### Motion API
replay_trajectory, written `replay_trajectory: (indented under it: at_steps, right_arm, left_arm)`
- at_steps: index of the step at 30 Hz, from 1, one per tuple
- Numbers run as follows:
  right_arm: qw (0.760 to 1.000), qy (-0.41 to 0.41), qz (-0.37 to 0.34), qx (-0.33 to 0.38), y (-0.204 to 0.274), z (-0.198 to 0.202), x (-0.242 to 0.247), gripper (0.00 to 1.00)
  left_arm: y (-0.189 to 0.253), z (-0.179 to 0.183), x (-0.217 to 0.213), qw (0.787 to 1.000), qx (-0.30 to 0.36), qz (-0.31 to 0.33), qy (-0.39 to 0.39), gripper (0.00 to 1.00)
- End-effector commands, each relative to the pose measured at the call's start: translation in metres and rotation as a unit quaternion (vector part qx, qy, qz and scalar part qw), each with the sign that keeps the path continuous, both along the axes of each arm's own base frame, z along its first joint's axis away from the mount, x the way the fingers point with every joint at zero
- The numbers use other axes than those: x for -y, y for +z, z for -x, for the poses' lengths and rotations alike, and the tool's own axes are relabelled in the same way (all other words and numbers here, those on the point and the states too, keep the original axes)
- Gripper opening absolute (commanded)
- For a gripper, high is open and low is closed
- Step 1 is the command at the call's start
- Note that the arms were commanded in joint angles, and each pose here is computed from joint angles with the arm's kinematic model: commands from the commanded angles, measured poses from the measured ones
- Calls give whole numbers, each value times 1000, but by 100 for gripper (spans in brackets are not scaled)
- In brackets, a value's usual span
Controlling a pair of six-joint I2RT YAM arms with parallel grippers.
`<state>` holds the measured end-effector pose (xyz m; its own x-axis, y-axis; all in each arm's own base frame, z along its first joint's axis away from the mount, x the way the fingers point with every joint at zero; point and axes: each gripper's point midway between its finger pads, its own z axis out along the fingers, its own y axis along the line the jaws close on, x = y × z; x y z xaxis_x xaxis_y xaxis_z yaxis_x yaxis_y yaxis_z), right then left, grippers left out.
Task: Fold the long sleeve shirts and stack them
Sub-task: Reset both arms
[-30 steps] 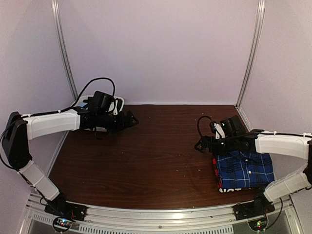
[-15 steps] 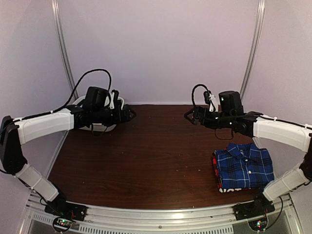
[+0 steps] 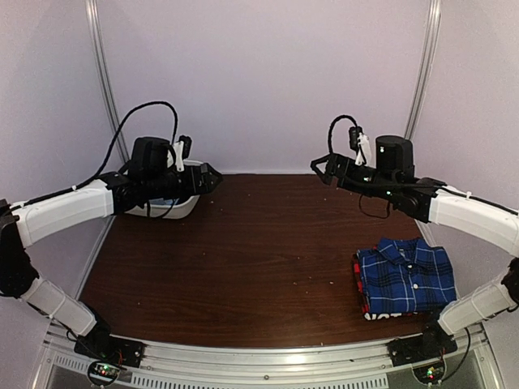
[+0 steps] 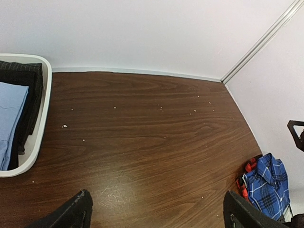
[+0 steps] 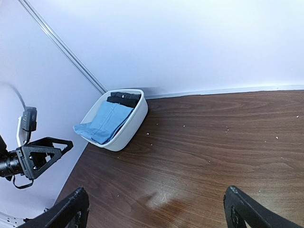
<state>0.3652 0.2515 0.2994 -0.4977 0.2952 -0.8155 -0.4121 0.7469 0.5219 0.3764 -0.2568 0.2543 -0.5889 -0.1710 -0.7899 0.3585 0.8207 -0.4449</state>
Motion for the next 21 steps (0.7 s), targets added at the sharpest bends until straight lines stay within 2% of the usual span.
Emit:
replay_trajectory:
  at_steps: [1, 7, 21]
  right_arm:
    - [999, -32, -2, 28, 19, -2, 11, 100]
    - [998, -61, 2, 33, 21, -4, 21, 100]
    - [997, -64, 8, 29, 14, -6, 22, 100]
  left_arm:
    - [17, -4, -5, 999, 40, 2, 8, 98]
    - [14, -4, -5, 999, 41, 2, 9, 98]
    - [10, -8, -5, 999, 40, -4, 10, 98]
